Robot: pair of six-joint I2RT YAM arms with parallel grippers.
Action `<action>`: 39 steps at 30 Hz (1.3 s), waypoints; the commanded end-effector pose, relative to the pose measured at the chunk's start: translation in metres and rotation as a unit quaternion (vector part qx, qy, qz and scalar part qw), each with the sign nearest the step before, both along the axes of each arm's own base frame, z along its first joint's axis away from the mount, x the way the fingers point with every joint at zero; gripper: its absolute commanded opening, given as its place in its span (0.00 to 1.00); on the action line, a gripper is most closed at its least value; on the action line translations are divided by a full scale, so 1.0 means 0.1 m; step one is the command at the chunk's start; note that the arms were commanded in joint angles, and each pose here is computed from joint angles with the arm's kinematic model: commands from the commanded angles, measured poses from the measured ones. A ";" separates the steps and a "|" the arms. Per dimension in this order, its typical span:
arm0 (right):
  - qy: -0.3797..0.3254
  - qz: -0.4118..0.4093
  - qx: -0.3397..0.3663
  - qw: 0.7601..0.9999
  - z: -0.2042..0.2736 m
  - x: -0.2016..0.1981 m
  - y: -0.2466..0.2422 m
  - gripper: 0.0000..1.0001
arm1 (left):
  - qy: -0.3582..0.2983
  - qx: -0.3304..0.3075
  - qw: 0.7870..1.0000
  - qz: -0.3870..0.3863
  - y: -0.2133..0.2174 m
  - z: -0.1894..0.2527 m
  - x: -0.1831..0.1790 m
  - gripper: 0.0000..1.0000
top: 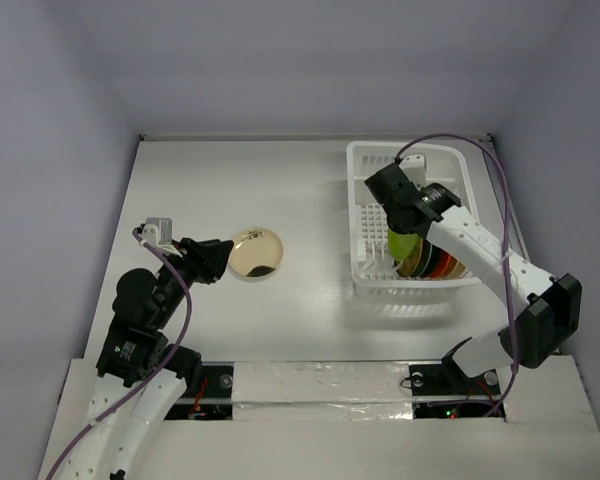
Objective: Unload the plates from the dish rack
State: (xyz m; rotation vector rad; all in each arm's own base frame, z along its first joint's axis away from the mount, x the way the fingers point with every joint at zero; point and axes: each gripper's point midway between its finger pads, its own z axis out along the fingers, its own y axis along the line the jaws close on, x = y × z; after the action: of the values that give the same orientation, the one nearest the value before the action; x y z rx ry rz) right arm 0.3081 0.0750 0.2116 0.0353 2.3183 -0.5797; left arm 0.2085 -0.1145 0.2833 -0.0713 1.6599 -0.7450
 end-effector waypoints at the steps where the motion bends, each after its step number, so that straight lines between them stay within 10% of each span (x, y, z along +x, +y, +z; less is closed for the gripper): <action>1: -0.091 -0.002 0.031 0.995 0.57 0.05 0.05 0.00 | -0.018 -0.007 1.000 -0.004 -0.02 0.07 0.02 0.35; 6: -0.205 0.094 0.182 0.957 1.32 -0.03 0.60 0.00 | -0.014 -0.006 1.000 -0.004 -0.02 0.05 0.04 0.35; 15: -0.172 0.274 0.398 0.858 1.03 0.12 2.21 0.00 | -0.007 -0.002 1.000 0.002 -0.01 0.03 0.06 0.35; 23: -0.090 0.308 0.444 0.837 0.29 0.39 3.25 0.00 | -0.007 -0.002 1.000 0.012 0.03 0.03 0.07 0.35; 39: 0.018 0.261 0.447 0.855 -1.03 0.46 3.56 0.16 | -0.003 -0.001 1.000 0.008 0.01 0.00 0.10 0.35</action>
State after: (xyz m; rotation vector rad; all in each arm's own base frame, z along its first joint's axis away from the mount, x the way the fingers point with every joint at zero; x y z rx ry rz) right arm 0.3446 0.4166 0.0881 -0.1910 2.3473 0.7278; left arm 0.2145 -0.1121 0.2779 -0.0901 1.6822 -0.7253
